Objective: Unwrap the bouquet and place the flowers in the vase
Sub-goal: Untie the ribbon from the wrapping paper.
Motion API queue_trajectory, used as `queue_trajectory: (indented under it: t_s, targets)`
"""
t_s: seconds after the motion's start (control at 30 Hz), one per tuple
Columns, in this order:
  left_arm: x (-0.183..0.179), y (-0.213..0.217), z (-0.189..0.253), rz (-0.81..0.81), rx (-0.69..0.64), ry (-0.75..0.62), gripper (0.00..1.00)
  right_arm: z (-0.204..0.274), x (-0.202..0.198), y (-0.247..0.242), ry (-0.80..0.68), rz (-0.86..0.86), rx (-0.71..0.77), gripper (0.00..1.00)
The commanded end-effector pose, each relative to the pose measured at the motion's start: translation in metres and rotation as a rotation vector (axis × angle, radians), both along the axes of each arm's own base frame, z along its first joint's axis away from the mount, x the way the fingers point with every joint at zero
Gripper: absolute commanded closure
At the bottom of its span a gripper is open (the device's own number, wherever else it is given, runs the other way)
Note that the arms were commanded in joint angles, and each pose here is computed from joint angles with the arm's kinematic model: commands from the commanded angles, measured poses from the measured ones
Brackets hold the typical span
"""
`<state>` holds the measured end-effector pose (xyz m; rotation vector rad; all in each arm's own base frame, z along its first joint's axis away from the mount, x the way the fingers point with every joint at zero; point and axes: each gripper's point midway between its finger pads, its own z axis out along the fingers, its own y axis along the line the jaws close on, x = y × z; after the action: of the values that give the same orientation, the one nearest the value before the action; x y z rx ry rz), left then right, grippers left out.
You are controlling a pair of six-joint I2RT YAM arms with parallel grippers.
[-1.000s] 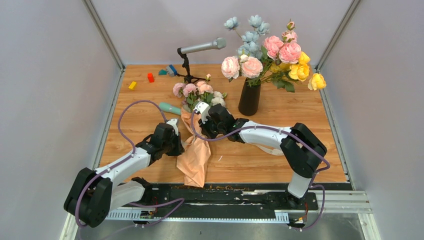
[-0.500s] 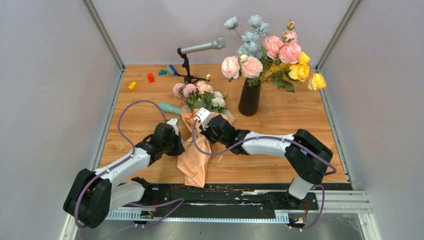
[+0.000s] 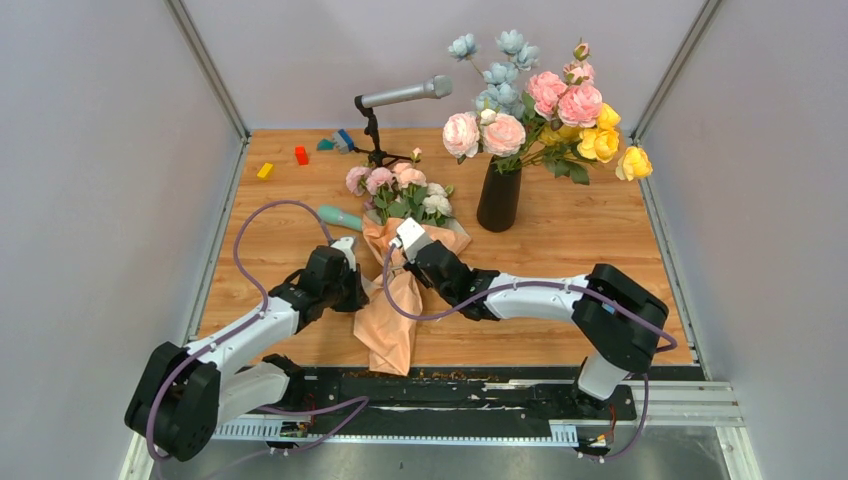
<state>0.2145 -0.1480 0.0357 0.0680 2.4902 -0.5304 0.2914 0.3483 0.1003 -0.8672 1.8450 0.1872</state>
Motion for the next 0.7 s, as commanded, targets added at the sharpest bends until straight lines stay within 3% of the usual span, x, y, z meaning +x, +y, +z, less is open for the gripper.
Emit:
queue_trajectory:
  t_s: [0.0,0.13,0.27,0.47,0.67]
  targets:
    - [0.007,0.001,0.011,0.014,-0.002,-0.034,1.0,0.034,0.013,-0.011,-0.094,-0.107,0.064,1.0]
    - [0.006,0.001,0.011,0.013,-0.002,-0.032,1.0,0.033,0.008,-0.011,-0.073,-0.091,0.081,1.0]
    - [0.005,0.002,0.011,0.012,0.001,-0.033,1.0,0.041,-0.013,0.015,0.022,0.086,0.149,0.99]
    - [0.005,0.002,0.011,0.009,-0.001,-0.034,1.0,0.046,-0.027,0.032,0.132,0.235,0.182,0.73]
    - [0.006,0.001,0.014,0.009,-0.006,-0.043,1.0,0.027,-0.021,0.031,0.17,0.209,0.117,0.64]
